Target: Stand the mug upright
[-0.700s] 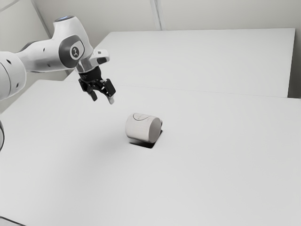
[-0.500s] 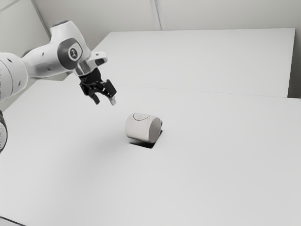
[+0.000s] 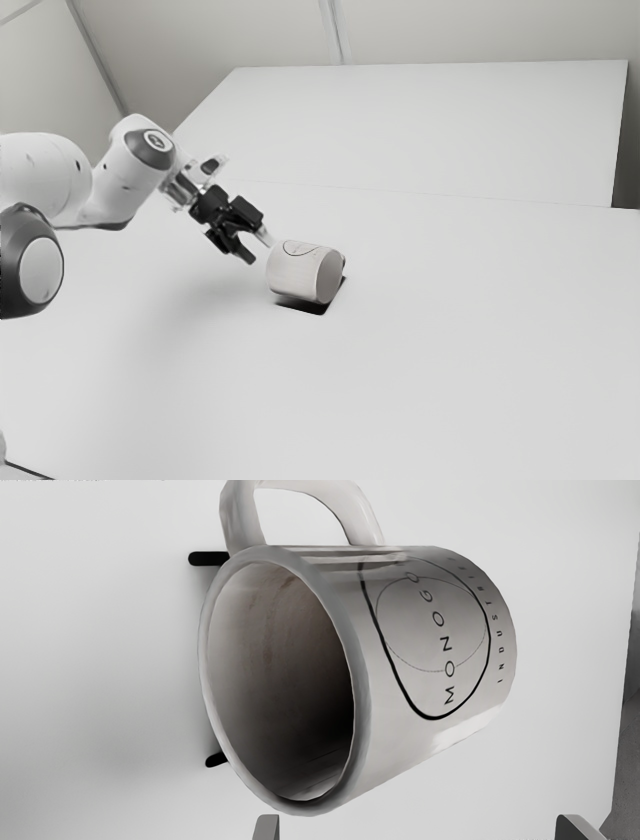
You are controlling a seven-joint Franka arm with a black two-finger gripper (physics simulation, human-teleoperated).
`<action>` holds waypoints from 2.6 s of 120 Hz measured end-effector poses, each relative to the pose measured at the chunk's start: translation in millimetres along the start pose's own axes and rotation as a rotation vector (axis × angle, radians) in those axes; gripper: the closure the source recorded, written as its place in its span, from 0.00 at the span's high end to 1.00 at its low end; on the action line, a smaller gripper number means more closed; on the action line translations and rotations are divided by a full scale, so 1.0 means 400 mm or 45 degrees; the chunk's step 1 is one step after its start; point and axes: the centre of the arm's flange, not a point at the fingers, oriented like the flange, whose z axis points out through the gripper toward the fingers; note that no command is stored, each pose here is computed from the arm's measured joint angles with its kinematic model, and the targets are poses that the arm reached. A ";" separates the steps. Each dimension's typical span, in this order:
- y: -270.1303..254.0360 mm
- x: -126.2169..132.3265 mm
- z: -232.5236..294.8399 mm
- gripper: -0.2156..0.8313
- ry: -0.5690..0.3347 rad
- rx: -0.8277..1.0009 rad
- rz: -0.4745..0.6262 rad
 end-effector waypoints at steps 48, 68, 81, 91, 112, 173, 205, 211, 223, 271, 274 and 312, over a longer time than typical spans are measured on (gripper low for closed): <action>-0.066 0.029 0.084 0.79 0.026 -0.172 0.165; -0.077 0.037 0.101 0.78 0.096 -0.227 0.179; -0.082 0.035 0.107 0.69 0.124 -0.245 0.182; -0.083 0.034 0.110 0.60 0.139 -0.254 0.186; -0.073 0.034 0.104 0.49 0.163 -0.270 0.207; -0.063 0.019 0.131 0.33 0.226 -0.401 0.194; -0.043 0.025 0.131 0.11 0.275 -0.484 0.216; -0.038 0.026 0.131 0.09 0.282 -0.496 0.223; -0.028 0.028 0.125 0.08 0.296 -0.506 0.238; 0.082 0.002 0.002 0.05 0.265 -0.135 0.277; 0.086 -0.002 0.008 0.05 0.256 -0.095 0.267; 0.178 -0.038 0.061 0.05 0.184 0.330 0.163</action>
